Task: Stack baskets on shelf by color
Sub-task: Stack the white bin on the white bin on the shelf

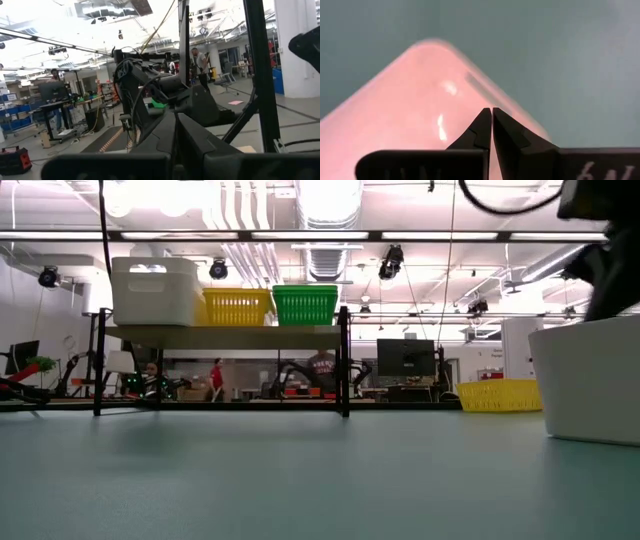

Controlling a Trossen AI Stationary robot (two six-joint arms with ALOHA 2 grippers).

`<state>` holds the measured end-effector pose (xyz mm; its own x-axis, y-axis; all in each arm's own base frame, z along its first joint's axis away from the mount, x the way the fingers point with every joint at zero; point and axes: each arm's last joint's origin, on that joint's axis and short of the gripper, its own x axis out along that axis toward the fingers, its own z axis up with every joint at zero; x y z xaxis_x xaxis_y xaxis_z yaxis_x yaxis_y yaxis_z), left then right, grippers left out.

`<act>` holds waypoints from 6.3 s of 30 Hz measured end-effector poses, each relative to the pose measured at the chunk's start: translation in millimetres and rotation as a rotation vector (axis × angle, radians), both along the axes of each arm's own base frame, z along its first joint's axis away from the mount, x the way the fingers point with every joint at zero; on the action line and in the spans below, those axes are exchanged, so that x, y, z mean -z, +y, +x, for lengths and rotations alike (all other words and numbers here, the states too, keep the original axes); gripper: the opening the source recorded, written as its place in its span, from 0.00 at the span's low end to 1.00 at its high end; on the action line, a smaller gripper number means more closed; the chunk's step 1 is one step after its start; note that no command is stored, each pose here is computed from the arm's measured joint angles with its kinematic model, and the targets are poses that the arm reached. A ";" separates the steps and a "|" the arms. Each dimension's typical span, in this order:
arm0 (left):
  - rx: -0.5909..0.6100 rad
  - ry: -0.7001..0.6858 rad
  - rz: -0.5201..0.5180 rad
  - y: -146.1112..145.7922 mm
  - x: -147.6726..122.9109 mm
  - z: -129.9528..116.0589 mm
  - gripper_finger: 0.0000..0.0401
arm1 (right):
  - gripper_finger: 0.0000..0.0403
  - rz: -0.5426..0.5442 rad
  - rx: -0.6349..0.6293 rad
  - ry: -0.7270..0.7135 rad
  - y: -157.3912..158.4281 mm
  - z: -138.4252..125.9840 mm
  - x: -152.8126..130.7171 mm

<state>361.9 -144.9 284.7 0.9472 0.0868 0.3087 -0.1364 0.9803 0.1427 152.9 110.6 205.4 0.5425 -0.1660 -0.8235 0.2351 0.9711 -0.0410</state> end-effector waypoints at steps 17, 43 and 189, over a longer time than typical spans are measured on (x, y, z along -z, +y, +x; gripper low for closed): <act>-0.077 -0.034 0.114 1.2 -25.8 -14.1 0.00 | 0.02 0.014 -0.230 -0.139 11.5 94.2 38.2; 0.009 0.522 -0.274 -2.7 -20.5 -43.2 0.00 | 0.02 -0.153 -0.364 -0.225 -20.7 68.3 -67.1; -0.059 0.952 -0.406 -33.6 88.2 122.1 0.42 | 0.02 -0.108 -0.648 -0.520 27.7 -23.9 -11.0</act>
<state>484.0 -178.5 196.5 0.7749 0.0710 -0.6281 -0.1892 0.9742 -0.1233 128.9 138.3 216.4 0.8639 0.2458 -0.4397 -0.3535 0.9176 -0.1816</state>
